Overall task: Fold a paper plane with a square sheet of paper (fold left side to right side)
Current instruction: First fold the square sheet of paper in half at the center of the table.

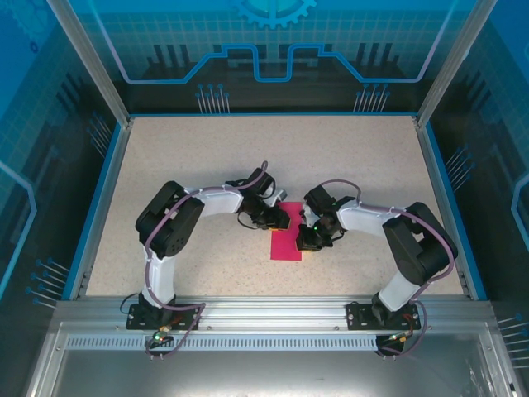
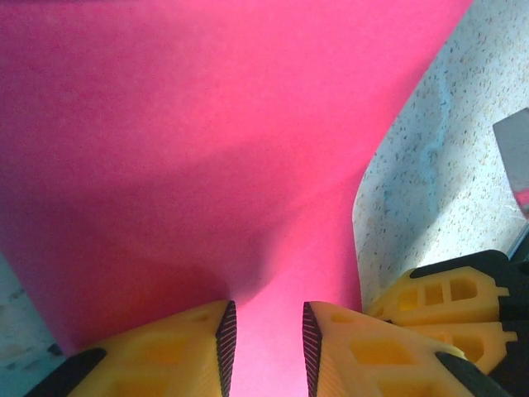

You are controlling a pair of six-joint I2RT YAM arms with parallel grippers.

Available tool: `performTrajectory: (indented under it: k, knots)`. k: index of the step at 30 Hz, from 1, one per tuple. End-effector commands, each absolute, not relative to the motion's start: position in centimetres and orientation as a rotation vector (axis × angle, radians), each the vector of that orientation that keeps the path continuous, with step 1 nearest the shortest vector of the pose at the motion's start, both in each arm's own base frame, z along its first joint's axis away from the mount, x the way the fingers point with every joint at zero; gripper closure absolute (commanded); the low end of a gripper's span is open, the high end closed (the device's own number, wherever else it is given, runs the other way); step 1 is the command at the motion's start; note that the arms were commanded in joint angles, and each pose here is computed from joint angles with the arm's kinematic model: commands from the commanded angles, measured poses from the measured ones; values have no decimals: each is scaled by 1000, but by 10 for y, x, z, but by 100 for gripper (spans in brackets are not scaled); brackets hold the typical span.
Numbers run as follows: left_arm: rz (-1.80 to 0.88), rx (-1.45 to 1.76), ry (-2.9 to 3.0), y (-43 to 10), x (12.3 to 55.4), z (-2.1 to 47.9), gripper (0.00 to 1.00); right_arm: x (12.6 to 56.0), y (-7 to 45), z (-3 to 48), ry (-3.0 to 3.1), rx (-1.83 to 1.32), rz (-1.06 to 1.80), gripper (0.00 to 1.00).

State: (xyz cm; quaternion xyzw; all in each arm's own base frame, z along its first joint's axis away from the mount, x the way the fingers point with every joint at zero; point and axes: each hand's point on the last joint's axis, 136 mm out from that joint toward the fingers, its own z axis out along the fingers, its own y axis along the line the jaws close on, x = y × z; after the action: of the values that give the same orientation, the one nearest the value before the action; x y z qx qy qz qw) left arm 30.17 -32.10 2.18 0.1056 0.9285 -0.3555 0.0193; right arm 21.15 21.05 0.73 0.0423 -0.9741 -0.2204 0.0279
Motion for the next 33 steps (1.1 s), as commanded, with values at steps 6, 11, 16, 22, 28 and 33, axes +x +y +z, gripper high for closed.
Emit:
performTrajectory:
  k: [6,11,16,22,28,33]
  knots:
    - [-1045,320,2840,-305,329,12,69,178,167,-29,-2944,142,-319,90]
    - [-1023,288,2831,-301,345,11,69,177,166,-30,-2938,146,-313,90]
    - [-1004,253,2828,-298,361,10,69,176,166,-31,-2937,145,-308,90]
    - [-994,234,2822,-300,376,10,68,175,165,-31,-2935,147,-305,90]
    - [-979,212,2815,-302,390,6,67,175,165,-32,-2932,149,-303,90]
    - [-987,168,2800,-304,404,5,67,175,165,-32,-2931,154,-302,90]
